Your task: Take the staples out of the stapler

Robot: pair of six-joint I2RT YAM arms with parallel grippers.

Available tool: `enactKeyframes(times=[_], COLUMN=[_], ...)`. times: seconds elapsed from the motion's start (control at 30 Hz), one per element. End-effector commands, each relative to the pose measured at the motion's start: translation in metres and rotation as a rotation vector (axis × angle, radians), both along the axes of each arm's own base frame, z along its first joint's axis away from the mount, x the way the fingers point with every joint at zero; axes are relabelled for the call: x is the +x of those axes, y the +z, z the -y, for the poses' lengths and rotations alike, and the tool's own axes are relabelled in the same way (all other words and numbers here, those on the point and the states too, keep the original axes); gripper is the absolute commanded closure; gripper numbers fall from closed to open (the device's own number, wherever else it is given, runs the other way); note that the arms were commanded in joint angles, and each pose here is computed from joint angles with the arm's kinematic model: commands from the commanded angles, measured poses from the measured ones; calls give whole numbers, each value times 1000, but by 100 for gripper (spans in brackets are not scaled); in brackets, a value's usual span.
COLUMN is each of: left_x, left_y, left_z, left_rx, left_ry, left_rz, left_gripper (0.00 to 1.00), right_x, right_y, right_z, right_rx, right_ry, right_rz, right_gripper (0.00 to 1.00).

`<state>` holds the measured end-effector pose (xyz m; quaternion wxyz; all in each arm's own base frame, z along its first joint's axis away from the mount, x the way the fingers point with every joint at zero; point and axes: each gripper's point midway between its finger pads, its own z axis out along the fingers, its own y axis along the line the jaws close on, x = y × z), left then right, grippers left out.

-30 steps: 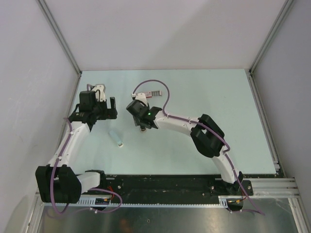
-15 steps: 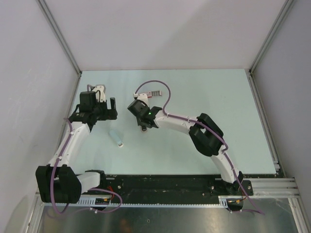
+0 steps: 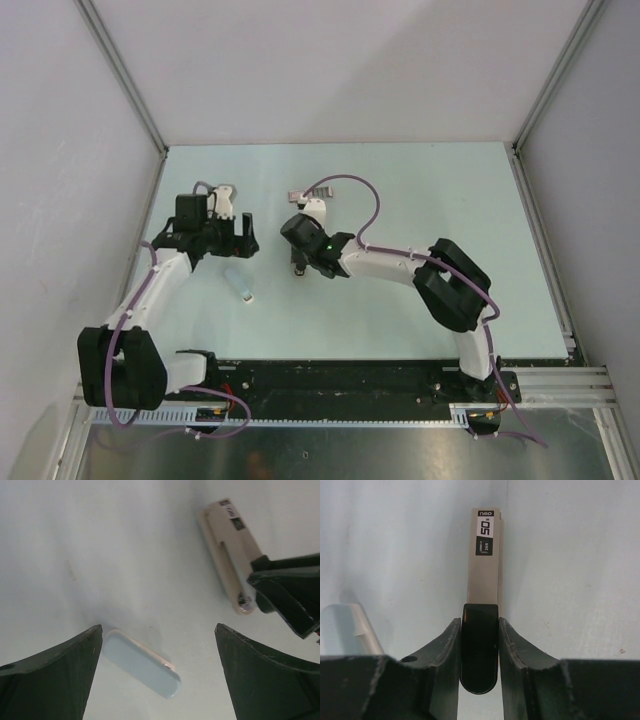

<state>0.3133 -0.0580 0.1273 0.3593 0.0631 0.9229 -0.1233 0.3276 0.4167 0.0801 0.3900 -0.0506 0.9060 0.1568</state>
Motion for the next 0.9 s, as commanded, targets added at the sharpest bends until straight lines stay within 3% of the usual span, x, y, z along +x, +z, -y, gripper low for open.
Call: enactKeyframes(times=[0.0, 0.2, 0.43, 0.7, 0.87], left_x=[-11, -20, -25, -21, -18], left_y=[8, -4, -18, -13, -12], left_z=[43, 64, 72, 79, 79], left_rx=[-91, -190, -224, -230, -191], left_ry=[-268, -363, -406, -454, -518], left_rz=[47, -17, -72, -53, -9], left_gripper=[1, 1, 9, 27, 45], right_x=[11, 6, 3, -2, -6], right_y=[105, 151, 176, 171, 172], right_z=[-31, -39, -38, -41, -39], right_rx=[370, 525, 605, 641, 660], right_ry=[-78, -84, -92, -78, -70], right_rz=[152, 190, 204, 161, 146], right_gripper=[100, 100, 100, 100, 100])
